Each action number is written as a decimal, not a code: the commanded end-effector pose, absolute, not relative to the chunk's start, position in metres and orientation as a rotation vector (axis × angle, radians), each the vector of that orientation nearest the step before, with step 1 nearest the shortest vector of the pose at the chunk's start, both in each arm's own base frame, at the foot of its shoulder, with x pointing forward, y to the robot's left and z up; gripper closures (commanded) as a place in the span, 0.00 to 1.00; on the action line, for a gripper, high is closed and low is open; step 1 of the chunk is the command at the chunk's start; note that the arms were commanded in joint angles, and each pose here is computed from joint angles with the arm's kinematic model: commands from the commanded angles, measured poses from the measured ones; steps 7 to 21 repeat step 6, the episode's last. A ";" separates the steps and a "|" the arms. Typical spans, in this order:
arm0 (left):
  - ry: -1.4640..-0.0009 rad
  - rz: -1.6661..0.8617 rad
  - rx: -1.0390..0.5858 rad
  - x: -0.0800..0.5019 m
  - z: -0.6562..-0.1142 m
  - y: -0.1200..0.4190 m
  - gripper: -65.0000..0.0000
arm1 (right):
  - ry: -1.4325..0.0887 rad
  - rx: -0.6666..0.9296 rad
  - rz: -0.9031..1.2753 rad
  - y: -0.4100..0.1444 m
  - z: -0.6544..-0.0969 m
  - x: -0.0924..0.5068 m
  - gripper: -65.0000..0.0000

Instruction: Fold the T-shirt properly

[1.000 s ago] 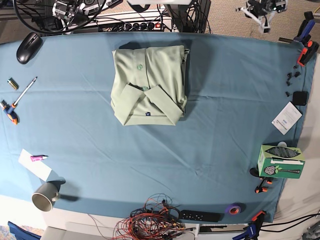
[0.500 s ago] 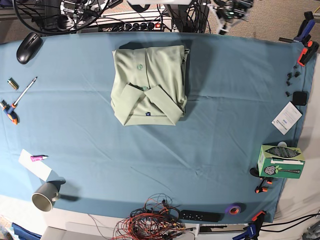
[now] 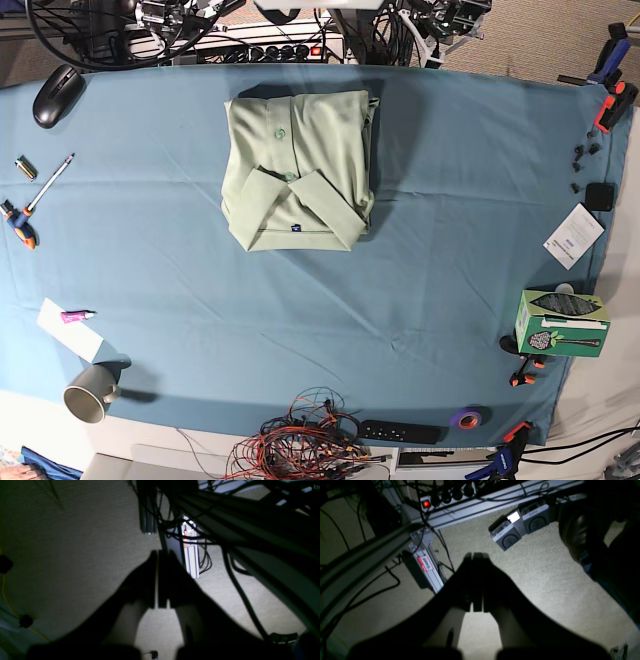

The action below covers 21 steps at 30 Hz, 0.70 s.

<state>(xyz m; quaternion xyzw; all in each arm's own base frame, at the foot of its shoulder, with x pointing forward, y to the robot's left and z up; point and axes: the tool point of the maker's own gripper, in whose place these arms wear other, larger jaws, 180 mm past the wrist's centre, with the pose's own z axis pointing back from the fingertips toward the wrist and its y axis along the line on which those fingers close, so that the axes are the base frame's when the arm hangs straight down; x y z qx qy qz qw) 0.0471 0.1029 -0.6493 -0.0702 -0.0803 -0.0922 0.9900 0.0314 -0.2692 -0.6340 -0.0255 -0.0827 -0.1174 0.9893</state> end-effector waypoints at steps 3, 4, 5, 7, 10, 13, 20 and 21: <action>-0.185 -0.184 -0.158 0.055 -0.648 0.097 1.00 | -0.208 -0.061 -0.267 -0.277 -0.631 0.037 1.00; -0.186 -0.183 -0.158 0.056 -0.648 0.097 1.00 | -0.212 -0.059 -0.276 -0.277 -0.631 0.038 1.00; -0.190 -0.184 -0.159 0.058 -0.647 0.096 1.00 | -0.214 -0.058 -0.280 -0.277 -0.631 0.038 1.00; -0.191 -0.184 -0.159 0.058 -0.647 0.096 1.00 | -0.213 -0.056 -0.280 -0.276 -0.631 0.038 1.00; -0.191 -0.184 -0.159 0.058 -0.647 0.096 1.00 | -0.213 -0.056 -0.280 -0.276 -0.631 0.038 1.00; -0.191 -0.184 -0.159 0.058 -0.647 0.096 1.00 | -0.213 -0.056 -0.280 -0.276 -0.631 0.038 1.00; -0.191 -0.184 -0.159 0.058 -0.647 0.096 1.00 | -0.213 -0.056 -0.280 -0.276 -0.631 0.038 1.00; -0.191 -0.184 -0.159 0.058 -0.647 0.096 1.00 | -0.213 -0.056 -0.280 -0.276 -0.631 0.038 1.00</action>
